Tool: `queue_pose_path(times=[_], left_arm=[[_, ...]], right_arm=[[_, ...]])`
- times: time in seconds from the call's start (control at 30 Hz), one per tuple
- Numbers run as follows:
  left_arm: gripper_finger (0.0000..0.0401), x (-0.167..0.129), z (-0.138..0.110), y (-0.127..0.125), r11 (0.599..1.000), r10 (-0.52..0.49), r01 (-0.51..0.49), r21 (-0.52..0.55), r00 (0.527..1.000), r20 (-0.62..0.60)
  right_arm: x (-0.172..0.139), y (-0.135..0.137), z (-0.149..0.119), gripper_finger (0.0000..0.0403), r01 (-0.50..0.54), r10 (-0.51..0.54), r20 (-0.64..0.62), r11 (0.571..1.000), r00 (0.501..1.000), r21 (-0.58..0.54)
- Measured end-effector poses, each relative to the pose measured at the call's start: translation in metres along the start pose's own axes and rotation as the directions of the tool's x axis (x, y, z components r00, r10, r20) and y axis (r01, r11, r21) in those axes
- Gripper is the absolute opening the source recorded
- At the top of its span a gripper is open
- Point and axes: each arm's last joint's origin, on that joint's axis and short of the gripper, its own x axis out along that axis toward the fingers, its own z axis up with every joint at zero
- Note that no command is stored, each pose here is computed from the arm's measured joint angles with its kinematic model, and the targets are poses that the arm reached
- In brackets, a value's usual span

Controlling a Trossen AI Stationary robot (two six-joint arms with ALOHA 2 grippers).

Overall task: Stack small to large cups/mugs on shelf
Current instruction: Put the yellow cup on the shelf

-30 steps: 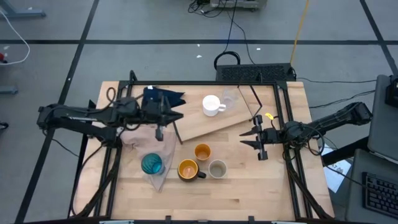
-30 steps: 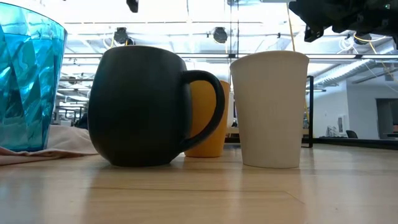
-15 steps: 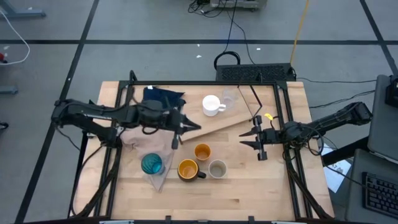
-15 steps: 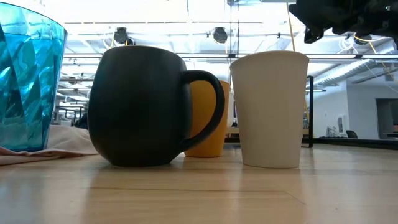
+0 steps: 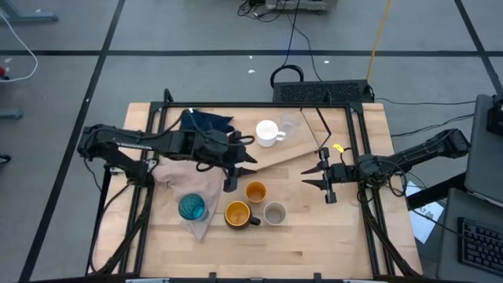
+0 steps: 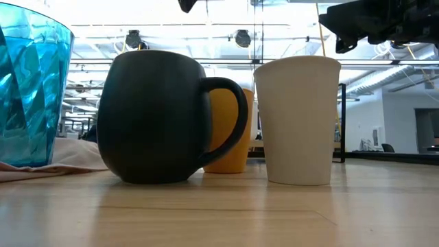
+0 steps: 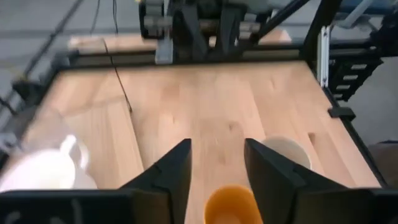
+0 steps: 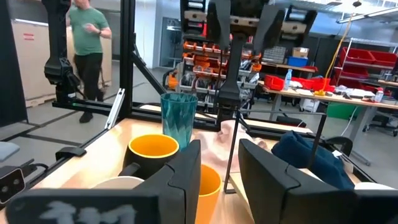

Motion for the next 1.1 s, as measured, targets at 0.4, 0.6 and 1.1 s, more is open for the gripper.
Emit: queue_pose_path(times=[0.4, 0.6, 1.1], left_arm=[[0.0168, 0.027, -0.025, -0.001, 0.993, 0.035, -0.055, -0.105, 0.982, -0.186], [0.0157, 0.054, -0.044, -0.002, 0.985, -0.029, -0.026, -0.173, 0.952, -0.304], [0.0159, 0.083, -0.068, -0.002, 0.984, -0.048, -0.031, -0.176, 0.903, -0.427]], right_arm=[[0.0, 0.0, -0.003, 0.01, -0.003, 0.003, -0.027, 1.0, 1.0, -0.006], [0.0, 0.0, -0.004, 0.01, -0.004, 0.004, -0.037, 1.0, 0.999, -0.008], [0.0, 0.0, -0.004, 0.01, -0.004, 0.004, -0.039, 1.0, 0.999, -0.008]])
